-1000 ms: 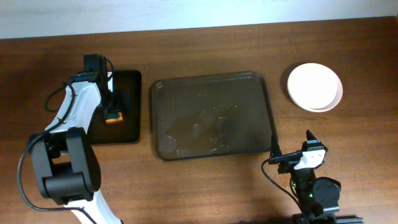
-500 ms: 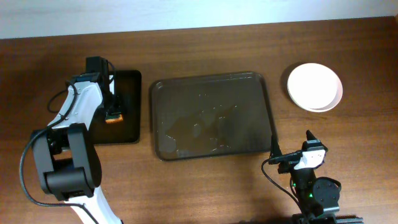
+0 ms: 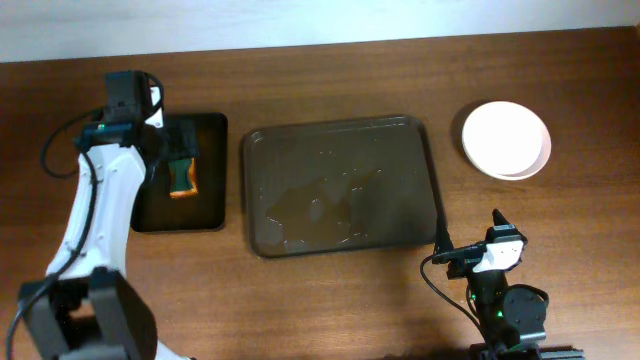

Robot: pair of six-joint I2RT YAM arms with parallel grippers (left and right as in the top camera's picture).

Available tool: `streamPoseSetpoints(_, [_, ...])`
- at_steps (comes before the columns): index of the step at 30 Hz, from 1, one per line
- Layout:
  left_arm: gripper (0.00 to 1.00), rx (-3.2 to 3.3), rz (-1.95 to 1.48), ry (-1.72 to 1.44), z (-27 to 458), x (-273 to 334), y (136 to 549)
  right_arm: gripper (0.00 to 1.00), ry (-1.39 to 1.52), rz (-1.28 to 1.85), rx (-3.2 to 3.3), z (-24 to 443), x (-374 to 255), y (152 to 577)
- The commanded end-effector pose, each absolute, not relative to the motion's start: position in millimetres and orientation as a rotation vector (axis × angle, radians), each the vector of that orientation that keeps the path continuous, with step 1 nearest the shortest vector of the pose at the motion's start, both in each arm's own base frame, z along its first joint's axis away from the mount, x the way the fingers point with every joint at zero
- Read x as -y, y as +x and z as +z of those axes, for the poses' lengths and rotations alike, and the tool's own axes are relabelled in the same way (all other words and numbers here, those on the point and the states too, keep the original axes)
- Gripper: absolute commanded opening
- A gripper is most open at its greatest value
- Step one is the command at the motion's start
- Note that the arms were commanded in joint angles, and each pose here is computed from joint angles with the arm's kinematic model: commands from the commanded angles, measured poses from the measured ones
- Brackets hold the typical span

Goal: Clean dirty plates on tray and stack at the side

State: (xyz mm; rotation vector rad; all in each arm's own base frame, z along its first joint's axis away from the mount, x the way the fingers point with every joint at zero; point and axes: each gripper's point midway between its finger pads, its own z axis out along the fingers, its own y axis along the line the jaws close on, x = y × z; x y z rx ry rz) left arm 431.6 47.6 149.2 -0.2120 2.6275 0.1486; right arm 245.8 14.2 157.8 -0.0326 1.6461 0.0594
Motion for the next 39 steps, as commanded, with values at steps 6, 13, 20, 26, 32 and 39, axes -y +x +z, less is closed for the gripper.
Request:
streamPoseSetpoints(6, [1.0, -2.649, 0.193, -0.191, 137.7, -46.7, 334.0, 0.98, -0.032, 0.05, -1.651, 155.1, -13.7, 245.6])
streamPoseSetpoints(13, [0.99, -2.259, 0.181, -0.136, 159.4, -39.1, 264.9, 0.98, -0.032, 0.05, -1.651, 155.1, -13.7, 245.6])
streamPoseSetpoints(20, [1.0, -1.897, 0.209, -0.087, 201.6, -38.3, 250.2, 0.98, -0.032, 0.05, -1.651, 155.1, -13.7, 245.6])
streamPoseSetpoints(26, [1.0, -1.655, 0.236, -0.063, 215.5, -38.4, 253.7, 0.98, -0.032, 0.05, -1.651, 155.1, -13.7, 245.6])
streamPoseSetpoints(32, [0.99, -1.508, 0.234, -0.071, 218.0, -38.2, 249.6, 0.98, -0.032, 0.05, -1.651, 155.1, -13.7, 245.6])
streamPoseSetpoints(39, [1.0, -1.468, 0.228, -0.067, 221.6, -36.6, 245.1, 0.98, -0.032, 0.05, -1.651, 155.1, -13.7, 245.6])
